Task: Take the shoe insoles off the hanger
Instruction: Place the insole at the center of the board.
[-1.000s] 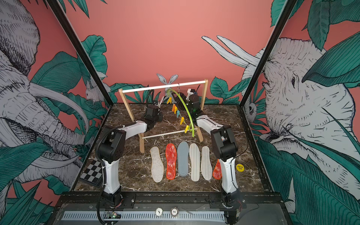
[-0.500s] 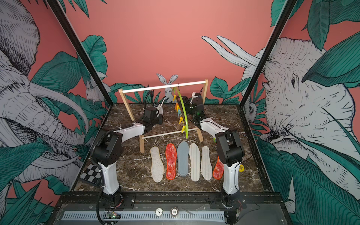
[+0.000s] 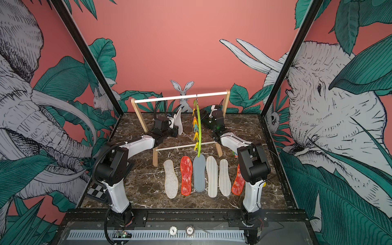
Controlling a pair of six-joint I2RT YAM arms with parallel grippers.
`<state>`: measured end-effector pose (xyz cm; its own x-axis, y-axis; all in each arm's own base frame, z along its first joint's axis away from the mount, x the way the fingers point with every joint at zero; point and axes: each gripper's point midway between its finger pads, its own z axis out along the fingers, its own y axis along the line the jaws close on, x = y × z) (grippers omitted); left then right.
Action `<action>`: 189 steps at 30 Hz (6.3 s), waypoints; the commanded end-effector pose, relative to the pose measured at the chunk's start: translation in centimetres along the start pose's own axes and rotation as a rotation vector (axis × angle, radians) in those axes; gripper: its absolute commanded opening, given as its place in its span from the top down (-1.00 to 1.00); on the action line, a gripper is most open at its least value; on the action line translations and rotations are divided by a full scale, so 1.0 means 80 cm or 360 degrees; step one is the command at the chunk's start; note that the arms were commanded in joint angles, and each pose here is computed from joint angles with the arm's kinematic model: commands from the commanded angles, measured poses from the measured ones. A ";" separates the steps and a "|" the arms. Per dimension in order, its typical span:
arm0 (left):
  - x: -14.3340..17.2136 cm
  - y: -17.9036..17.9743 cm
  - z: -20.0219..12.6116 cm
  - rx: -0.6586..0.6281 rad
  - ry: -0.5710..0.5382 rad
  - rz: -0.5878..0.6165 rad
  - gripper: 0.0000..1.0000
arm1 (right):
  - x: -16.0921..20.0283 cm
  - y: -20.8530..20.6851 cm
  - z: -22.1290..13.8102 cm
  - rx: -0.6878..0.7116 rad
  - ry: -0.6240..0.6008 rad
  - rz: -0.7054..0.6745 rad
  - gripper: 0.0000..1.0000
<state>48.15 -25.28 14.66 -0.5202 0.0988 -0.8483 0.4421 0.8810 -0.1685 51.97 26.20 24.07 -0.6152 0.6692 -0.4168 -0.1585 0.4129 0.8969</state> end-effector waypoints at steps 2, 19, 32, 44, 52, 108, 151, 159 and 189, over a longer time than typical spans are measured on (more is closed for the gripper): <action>-0.014 -0.020 -0.022 0.0107 -0.0020 -0.0012 1.00 | -0.022 0.039 -0.010 -0.0132 -0.0083 -0.0045 -0.64; -0.012 -0.021 -0.021 0.0119 -0.0019 -0.0028 1.00 | 0.016 0.044 0.001 -0.0106 -0.0006 -0.0069 -0.64; -0.012 -0.019 -0.020 0.0108 -0.0025 -0.0037 1.00 | 0.038 0.060 -0.003 -0.0087 0.0022 -0.0131 -0.64; -0.011 -0.016 -0.018 0.0111 -0.0028 -0.0067 1.00 | 0.065 0.045 -0.041 0.0018 0.0102 -0.0224 -0.64; -0.011 -0.015 -0.021 0.0114 -0.0027 -0.0070 1.00 | 0.077 0.031 -0.062 0.0107 0.0148 -0.0246 -0.64; 0.081 -0.113 -0.157 0.0781 0.0450 -0.0113 1.00 | 0.083 0.069 -0.253 -0.0044 0.0446 -0.0766 -0.56; -0.024 -0.241 -0.369 0.1559 0.0069 0.0111 1.00 | 0.128 0.286 -0.323 -0.0929 0.0656 -0.0926 -0.05; -0.037 -0.248 -0.389 0.1609 0.0032 0.0151 1.00 | 0.160 0.282 -0.306 -0.0955 0.0792 -0.0920 0.07; -0.060 -0.199 -0.377 0.1279 -0.0278 -0.0019 -0.53 | 0.159 0.270 -0.260 -0.0845 0.0660 -0.0801 1.00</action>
<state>20.99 -26.71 34.80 -0.4779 0.0610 -0.8763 0.8570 0.2512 -0.4499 24.07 31.15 39.75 -0.6255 0.0830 -0.7758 -0.7568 0.1775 0.6291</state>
